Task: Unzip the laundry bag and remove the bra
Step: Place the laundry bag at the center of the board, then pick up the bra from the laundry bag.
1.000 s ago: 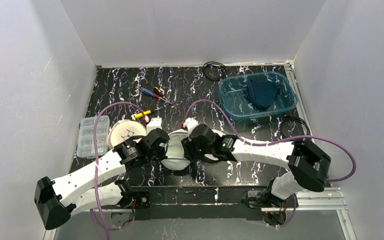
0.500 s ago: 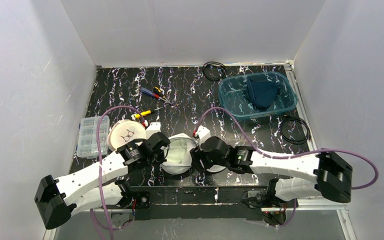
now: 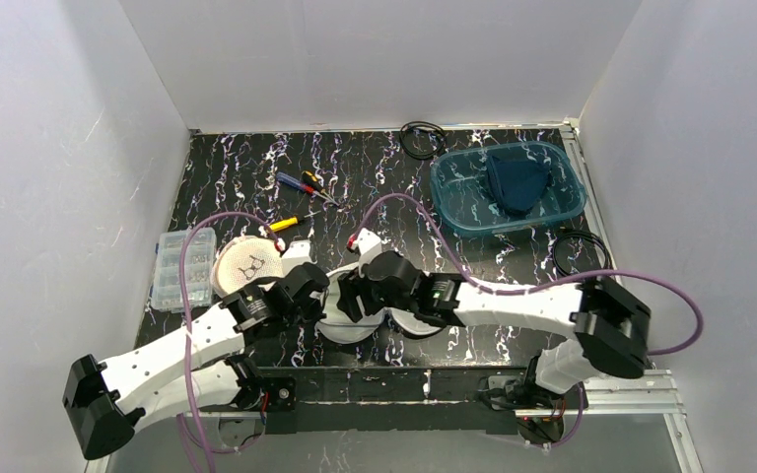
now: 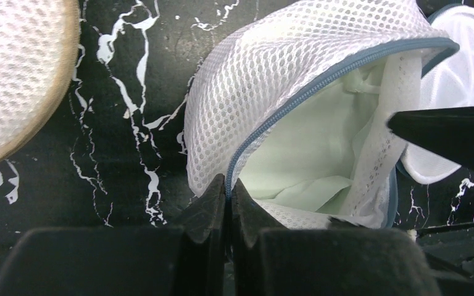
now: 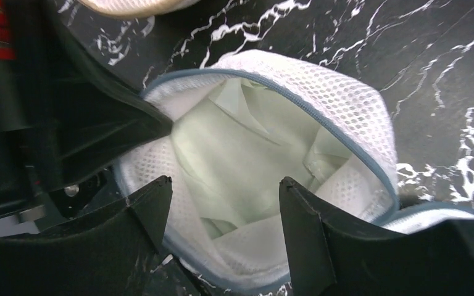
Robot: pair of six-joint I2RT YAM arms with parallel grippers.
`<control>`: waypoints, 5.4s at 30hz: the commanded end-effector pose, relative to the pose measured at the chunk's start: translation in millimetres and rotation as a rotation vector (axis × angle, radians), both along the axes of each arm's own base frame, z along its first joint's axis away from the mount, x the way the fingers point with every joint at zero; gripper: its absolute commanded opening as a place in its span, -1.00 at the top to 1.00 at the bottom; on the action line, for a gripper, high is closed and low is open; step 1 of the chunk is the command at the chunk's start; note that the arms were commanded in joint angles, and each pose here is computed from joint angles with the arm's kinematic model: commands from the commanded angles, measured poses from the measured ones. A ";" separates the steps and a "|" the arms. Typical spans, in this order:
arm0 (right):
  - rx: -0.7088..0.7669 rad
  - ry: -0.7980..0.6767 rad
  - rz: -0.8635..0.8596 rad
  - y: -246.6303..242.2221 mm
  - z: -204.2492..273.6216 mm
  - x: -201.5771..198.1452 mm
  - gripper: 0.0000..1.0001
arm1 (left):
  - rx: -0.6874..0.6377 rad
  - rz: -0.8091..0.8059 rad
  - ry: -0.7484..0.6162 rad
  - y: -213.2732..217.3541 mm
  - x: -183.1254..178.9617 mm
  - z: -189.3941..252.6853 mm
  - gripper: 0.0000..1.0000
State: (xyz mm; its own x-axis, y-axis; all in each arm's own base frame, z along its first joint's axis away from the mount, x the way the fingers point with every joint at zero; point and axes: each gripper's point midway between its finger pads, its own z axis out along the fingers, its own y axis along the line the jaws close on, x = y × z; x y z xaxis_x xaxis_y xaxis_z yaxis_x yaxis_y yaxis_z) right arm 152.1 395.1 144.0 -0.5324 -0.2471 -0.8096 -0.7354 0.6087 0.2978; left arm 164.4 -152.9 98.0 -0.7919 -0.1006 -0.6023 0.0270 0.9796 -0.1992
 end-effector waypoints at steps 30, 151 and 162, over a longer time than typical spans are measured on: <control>-0.146 -0.040 -0.086 -49.1 -74.8 -11.4 -0.84 | -0.110 0.050 0.004 9.3 -15.5 -31.2 1.00; -0.225 -0.137 -0.271 -52.0 -2.7 -17.5 0.97 | -0.245 -0.051 0.012 -24.6 -17.2 -28.9 1.00; 0.041 -0.138 0.068 -43.7 33.4 -61.2 0.97 | -0.257 -0.054 0.014 -27.2 -17.2 -29.7 1.00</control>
